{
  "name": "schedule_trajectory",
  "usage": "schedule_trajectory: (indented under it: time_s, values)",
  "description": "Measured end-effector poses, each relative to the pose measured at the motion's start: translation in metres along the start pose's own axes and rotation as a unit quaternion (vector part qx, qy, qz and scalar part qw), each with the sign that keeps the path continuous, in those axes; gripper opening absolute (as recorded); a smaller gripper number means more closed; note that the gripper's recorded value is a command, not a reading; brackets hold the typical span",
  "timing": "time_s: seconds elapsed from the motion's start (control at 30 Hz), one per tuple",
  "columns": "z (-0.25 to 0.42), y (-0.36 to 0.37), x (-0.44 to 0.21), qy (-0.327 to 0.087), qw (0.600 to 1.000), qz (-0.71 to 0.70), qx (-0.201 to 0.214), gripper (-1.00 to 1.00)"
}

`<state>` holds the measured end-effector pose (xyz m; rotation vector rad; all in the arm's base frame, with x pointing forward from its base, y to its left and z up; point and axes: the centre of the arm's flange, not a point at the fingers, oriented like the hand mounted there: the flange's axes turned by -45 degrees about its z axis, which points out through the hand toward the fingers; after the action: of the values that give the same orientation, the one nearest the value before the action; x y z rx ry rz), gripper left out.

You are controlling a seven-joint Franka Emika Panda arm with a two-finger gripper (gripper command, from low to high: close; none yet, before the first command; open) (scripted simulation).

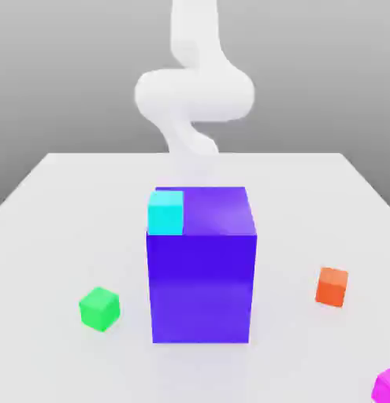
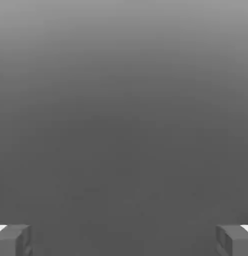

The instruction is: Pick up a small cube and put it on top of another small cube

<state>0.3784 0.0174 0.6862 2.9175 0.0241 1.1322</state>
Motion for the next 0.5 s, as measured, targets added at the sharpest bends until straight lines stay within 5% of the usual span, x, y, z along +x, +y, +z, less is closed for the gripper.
schedule_trajectory:
  time_s: [0.5]
  values:
    - [0.239, -0.126, -0.035, -0.170, 0.979, -0.112, 0.016, 0.00]
